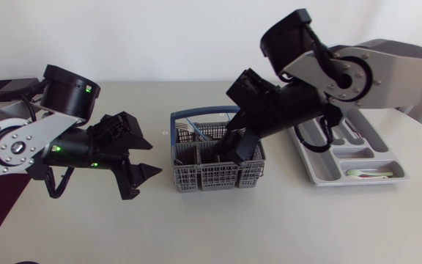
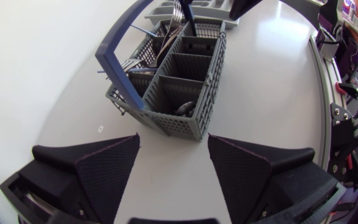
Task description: Sort the cutlery from the basket into the organizer compartments.
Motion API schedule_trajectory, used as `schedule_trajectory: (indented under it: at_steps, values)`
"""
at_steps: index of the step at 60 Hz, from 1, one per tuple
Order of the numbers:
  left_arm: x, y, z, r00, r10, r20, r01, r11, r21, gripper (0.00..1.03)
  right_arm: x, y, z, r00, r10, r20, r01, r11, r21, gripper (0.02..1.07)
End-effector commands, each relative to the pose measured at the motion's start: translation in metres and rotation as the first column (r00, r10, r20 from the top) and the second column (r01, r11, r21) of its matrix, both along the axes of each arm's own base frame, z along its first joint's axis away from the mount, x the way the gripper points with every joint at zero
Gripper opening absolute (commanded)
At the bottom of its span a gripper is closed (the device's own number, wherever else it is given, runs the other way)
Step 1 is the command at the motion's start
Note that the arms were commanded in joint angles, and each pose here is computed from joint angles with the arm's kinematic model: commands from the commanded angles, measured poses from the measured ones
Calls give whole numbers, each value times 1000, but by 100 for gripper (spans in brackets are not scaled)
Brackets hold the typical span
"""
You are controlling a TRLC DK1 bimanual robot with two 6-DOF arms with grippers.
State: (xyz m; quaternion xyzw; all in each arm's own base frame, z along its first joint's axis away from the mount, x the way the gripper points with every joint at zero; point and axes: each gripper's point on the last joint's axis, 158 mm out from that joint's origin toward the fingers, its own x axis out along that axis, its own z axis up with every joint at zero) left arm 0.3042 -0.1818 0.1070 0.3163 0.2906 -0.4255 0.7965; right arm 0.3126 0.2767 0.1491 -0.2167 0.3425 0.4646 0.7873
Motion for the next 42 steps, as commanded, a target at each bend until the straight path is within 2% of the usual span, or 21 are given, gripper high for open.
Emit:
schedule_trajectory:
  at_steps: [1, 13, 25, 31, 39, 42]
  values:
    - [-4, 2, -18, 998, 9, -66, -10, 1000, -25, 76, 3, 16, -5, 998, -34, -61, 34, 999, 6, 97]
    - [-7, 1, -34, 991, 18, -136, -24, 999, -41, 76, 11, 35, -17, 994, -58, -91, 57, 998, -16, 93]
    - [-9, 2, -34, 985, 42, -166, -53, 997, -60, 76, 8, 54, -29, 993, -83, -82, 79, 995, -60, 92]
    - [-11, 4, -35, 981, 64, -183, -78, 994, -70, 76, 5, 62, -31, 992, -89, -91, 85, 995, -54, 84]
    - [-17, 4, -42, 982, 69, -174, -88, 991, -105, 76, 5, 68, -33, 992, -103, -79, 99, 994, -55, 83]
    - [-17, 4, -42, 983, 71, -167, -92, 989, -118, 76, 5, 69, -35, 991, -108, -82, 103, 993, -55, 77]
